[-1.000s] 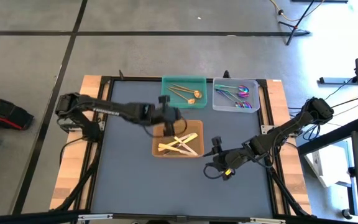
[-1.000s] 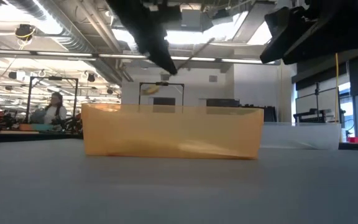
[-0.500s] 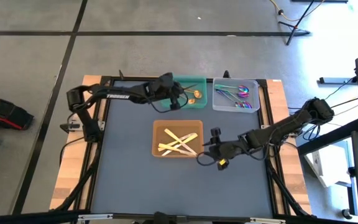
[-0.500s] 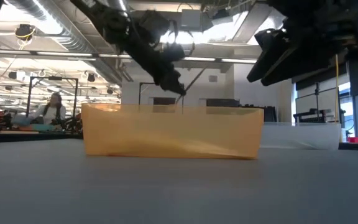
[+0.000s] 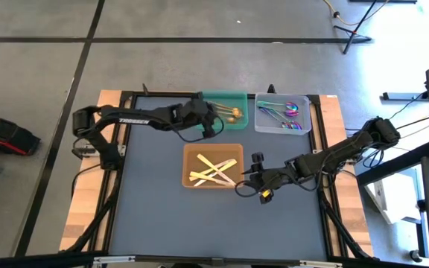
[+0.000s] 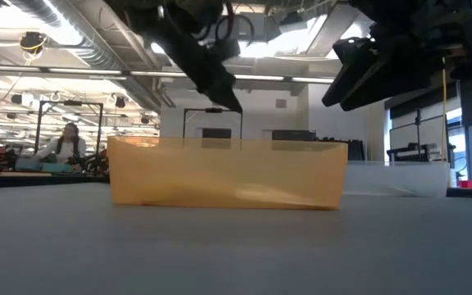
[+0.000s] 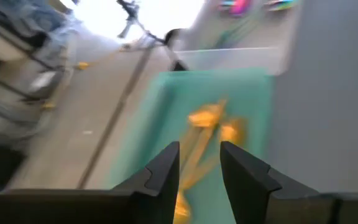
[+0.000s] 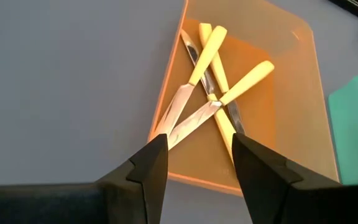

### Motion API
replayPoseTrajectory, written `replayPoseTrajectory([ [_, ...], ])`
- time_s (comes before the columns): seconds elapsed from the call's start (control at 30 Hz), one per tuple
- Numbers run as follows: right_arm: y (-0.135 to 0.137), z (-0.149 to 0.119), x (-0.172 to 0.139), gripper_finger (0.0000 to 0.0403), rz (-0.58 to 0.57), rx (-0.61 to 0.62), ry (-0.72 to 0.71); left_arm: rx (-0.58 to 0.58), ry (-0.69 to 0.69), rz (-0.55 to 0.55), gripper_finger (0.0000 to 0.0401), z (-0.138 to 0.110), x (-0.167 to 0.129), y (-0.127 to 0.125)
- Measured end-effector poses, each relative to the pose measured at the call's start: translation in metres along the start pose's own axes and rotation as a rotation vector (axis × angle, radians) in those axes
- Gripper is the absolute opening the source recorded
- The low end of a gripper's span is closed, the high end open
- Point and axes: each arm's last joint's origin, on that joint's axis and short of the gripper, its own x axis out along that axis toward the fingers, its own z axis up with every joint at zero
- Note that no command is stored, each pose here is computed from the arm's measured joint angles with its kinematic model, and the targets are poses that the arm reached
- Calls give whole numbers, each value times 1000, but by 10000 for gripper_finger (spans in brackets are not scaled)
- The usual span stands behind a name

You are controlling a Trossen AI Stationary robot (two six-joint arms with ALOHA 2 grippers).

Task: Sort silverware by color (type)
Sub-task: Return to Home Position

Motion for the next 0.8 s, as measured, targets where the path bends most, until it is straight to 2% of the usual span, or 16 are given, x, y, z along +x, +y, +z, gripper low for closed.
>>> replayPoseTrajectory([
  [0.13,0,0,0,169,-1,-3,-1,-38,-6,-138,104,6,-24,-8],
  [0.23,-3,0,-7,169,-10,-4,3,-73,-45,-262,96,-4,-38,-15],
  [0.33,-6,-4,-19,166,-12,31,38,-107,-122,-321,87,-29,-51,-25],
  [0.43,-10,-11,-32,146,-24,80,47,-156,-229,-343,77,-58,-68,-31],
  [0.67,-20,-43,-49,60,-93,83,-91,-300,-452,-426,54,-117,-114,-41],
  [0.8,-33,-48,-67,25,-99,155,-231,-368,-544,-448,40,-142,-134,-45],
])
